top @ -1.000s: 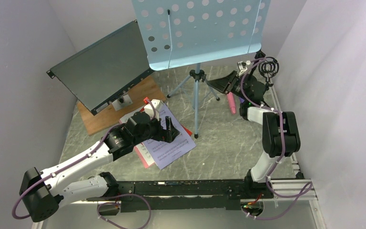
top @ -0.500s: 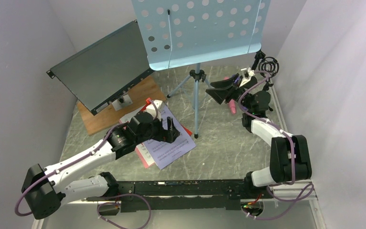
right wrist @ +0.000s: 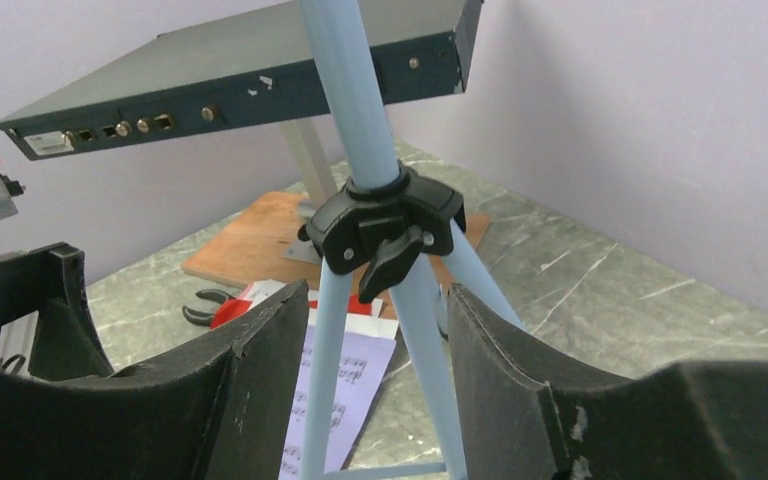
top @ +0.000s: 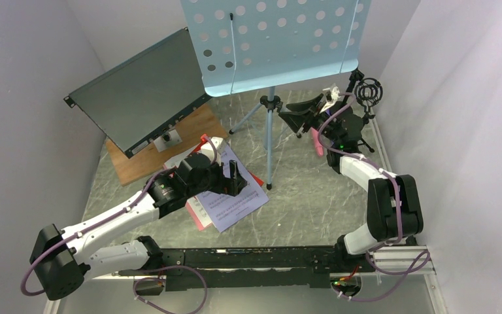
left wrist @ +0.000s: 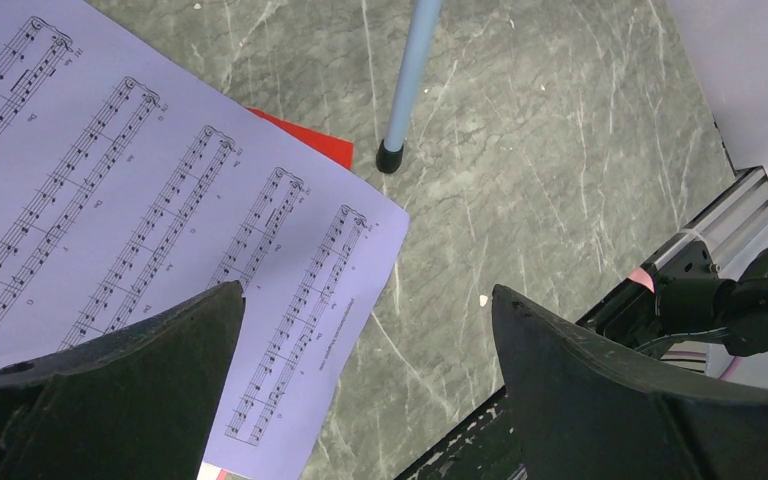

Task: Pack up the instrument practice props
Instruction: Unscrew the knob on the music stand.

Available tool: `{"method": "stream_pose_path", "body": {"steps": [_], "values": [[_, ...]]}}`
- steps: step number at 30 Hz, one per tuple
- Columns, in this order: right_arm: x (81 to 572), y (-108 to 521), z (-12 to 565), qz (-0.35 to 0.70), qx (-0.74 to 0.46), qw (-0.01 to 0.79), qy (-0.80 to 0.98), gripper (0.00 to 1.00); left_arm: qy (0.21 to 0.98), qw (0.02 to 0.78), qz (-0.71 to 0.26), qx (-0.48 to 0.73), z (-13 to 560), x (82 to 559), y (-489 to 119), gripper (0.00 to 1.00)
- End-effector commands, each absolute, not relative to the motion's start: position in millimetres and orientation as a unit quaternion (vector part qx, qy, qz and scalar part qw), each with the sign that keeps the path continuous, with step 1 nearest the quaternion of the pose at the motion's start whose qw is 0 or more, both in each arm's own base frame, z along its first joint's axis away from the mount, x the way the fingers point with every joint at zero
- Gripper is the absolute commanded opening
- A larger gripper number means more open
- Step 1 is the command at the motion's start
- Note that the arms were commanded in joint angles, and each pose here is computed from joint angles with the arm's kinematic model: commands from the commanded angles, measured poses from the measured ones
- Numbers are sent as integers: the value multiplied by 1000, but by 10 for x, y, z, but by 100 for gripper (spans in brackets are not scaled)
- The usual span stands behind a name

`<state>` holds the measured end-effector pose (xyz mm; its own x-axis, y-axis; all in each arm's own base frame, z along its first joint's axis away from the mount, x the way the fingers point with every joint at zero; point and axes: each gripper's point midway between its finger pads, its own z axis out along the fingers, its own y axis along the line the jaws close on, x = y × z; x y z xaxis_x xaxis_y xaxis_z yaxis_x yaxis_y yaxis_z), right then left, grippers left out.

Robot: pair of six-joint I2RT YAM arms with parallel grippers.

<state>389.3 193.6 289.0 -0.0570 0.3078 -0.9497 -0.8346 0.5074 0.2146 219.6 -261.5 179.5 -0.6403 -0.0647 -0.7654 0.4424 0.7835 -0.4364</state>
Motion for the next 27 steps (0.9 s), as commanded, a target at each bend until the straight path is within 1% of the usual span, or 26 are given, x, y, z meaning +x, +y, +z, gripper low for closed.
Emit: {"method": "stream_pose_path", "body": {"steps": [1,7,13,16,20,24,27], "values": [[3945,1975,3191,427,-249,680,542,54,835,427,-330,109,2043,2233,-2691,99],[4006,2040,3141,416,-260,673,554,46,834,427,-331,108,2046,2239,-2699,99],[4035,2043,3097,407,-267,669,562,40,834,426,-333,109,2044,2238,-2708,99],[4035,2055,3093,404,-276,667,562,35,835,425,-333,109,2043,2235,-2707,99],[4036,2067,3068,396,-294,664,562,23,834,427,-332,108,2052,2236,-2700,99],[4040,2073,3044,383,-314,663,561,7,834,426,-332,109,2053,2232,-2700,99],[4067,2067,3031,363,-336,663,562,1,834,426,-333,108,2056,2233,-2702,99]]}}
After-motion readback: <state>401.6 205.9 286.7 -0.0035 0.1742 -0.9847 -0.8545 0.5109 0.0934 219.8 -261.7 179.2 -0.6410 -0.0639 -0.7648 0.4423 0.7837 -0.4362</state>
